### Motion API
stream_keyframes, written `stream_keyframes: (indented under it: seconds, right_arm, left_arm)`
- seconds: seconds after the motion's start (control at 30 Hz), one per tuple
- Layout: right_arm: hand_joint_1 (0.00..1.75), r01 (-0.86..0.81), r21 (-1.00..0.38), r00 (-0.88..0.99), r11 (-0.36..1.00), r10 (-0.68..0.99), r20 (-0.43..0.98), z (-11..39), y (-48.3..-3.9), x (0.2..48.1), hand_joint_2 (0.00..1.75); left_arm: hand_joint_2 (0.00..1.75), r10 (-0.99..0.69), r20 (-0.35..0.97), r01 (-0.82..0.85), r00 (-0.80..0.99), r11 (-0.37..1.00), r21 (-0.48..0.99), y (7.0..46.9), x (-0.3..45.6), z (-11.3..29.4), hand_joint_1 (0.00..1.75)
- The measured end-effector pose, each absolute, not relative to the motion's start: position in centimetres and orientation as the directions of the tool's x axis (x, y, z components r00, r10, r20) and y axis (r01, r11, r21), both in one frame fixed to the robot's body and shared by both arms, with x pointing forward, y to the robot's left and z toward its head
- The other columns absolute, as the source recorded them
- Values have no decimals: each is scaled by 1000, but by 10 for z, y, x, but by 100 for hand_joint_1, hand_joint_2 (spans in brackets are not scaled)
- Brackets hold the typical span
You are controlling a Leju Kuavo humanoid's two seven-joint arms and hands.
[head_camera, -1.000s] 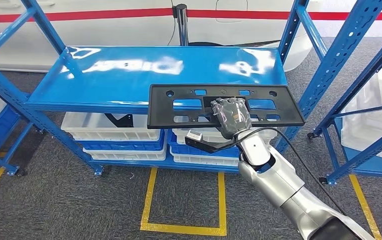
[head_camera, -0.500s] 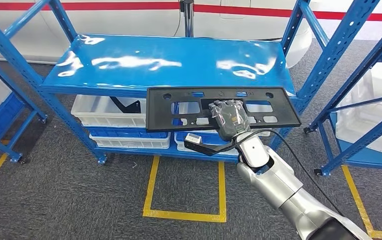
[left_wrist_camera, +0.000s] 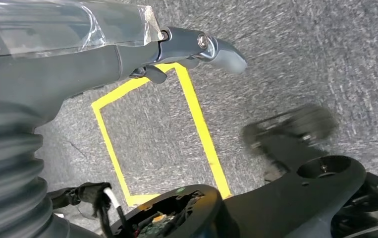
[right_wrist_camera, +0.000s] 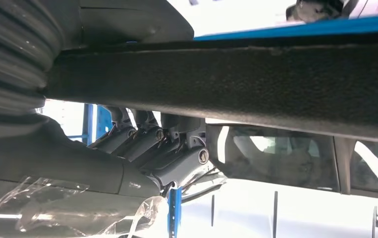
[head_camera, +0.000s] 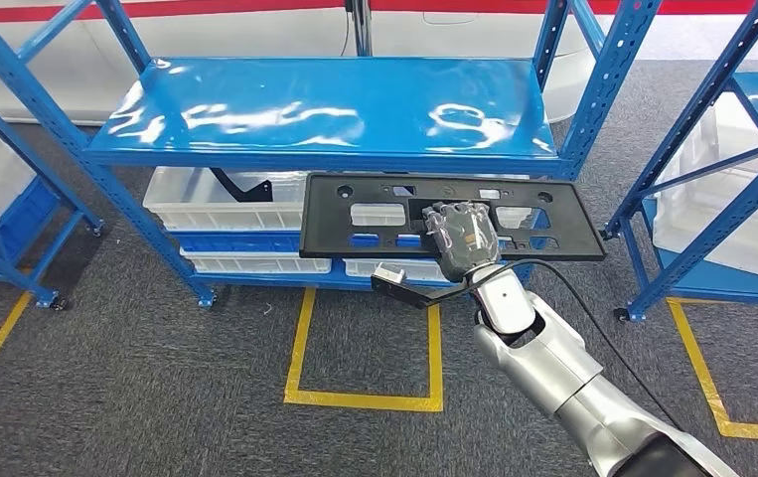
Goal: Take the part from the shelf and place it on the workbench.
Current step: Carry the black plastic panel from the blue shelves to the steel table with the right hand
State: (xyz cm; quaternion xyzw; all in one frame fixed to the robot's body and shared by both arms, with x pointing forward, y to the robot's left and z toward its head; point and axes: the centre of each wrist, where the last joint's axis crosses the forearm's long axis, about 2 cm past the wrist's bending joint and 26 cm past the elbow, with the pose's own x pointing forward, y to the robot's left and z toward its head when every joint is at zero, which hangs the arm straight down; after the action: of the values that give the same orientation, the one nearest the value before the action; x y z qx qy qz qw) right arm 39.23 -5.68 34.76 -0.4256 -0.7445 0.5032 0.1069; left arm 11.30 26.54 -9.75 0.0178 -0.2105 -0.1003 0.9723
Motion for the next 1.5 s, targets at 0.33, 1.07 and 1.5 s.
stream_keyframes:
  seconds: [0.33,1.07,1.5]
  right_arm:
    - [175,537,-833,-606,133,748,-270,344,-59,395,175]
    - [175,504,-856,-609,114,749,-259,337,-61,398,175]
    - [175,503,-858,-599,106,758,-257,334,-61,397,175]
  left_arm:
    - [175,-215,410,200,887,977,81,264,115,-97,0]
    - [175,-217,404,203,889,976,79,264,112,-98,0]
    - [175,-221,395,208,892,975,78,265,109,-98,0]
